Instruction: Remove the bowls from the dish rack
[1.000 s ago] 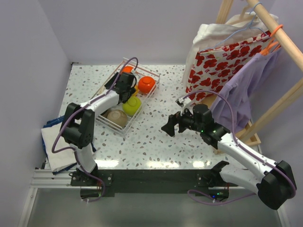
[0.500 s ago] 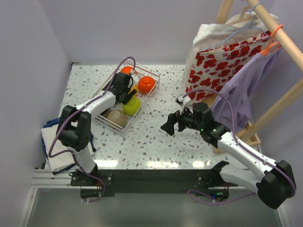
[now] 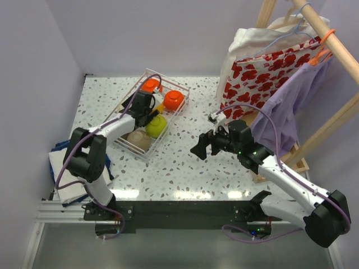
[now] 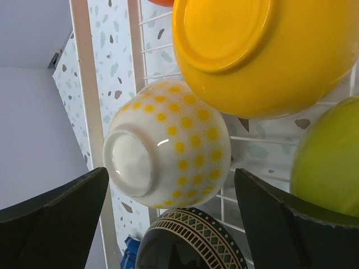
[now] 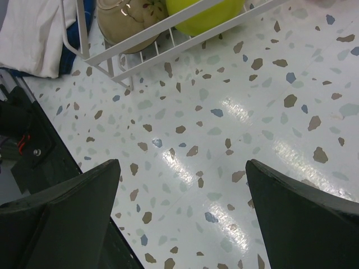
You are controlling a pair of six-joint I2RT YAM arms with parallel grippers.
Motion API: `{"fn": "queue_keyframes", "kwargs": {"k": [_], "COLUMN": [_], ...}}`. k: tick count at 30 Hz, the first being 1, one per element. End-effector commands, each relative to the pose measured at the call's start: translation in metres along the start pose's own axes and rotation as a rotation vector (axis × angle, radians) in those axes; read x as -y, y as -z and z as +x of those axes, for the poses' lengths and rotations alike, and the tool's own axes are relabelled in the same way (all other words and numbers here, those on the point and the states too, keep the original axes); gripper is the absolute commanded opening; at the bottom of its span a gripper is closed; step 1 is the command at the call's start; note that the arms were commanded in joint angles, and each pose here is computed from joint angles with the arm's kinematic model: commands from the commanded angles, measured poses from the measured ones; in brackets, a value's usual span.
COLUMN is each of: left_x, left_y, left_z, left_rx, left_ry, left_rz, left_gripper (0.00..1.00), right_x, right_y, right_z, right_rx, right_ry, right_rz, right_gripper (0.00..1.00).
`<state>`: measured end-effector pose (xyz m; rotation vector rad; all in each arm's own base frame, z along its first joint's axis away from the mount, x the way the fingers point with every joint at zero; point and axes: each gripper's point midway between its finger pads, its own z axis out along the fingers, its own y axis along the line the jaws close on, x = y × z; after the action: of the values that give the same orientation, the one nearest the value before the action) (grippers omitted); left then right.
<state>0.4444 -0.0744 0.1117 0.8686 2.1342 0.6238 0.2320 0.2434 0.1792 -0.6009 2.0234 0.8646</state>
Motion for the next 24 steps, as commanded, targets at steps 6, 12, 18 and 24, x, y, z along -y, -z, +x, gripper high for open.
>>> {"fn": "queue_keyframes", "kwargs": {"k": [6, 12, 18, 24], "left_x": [-0.004, -0.002, -0.003, -0.001], "left_y": [-0.005, -0.012, -0.021, -0.025], "left_z": [-0.004, 0.0, 0.003, 0.002], "left_rx": [0.036, 0.018, 0.008, 0.012], "left_ry": [0.026, 0.054, 0.069, 0.098], "left_rz": [-0.039, -0.056, -0.108, -0.111], "left_gripper": [1.0, 1.0, 1.0, 1.0], "right_x": [-0.011, -0.011, -0.01, -0.009], "right_y": [0.005, 0.004, 0.003, 0.002], "right_z": [-0.021, -0.022, -0.02, -0.019], "right_rx": [0.049, 0.048, 0.045, 0.041], "right_ry": [0.01, 0.009, 0.003, 0.002], "right_rz": [-0.027, -0.03, -0.028, -0.025], "right_gripper": [0.99, 0.99, 0.99, 0.99]}}
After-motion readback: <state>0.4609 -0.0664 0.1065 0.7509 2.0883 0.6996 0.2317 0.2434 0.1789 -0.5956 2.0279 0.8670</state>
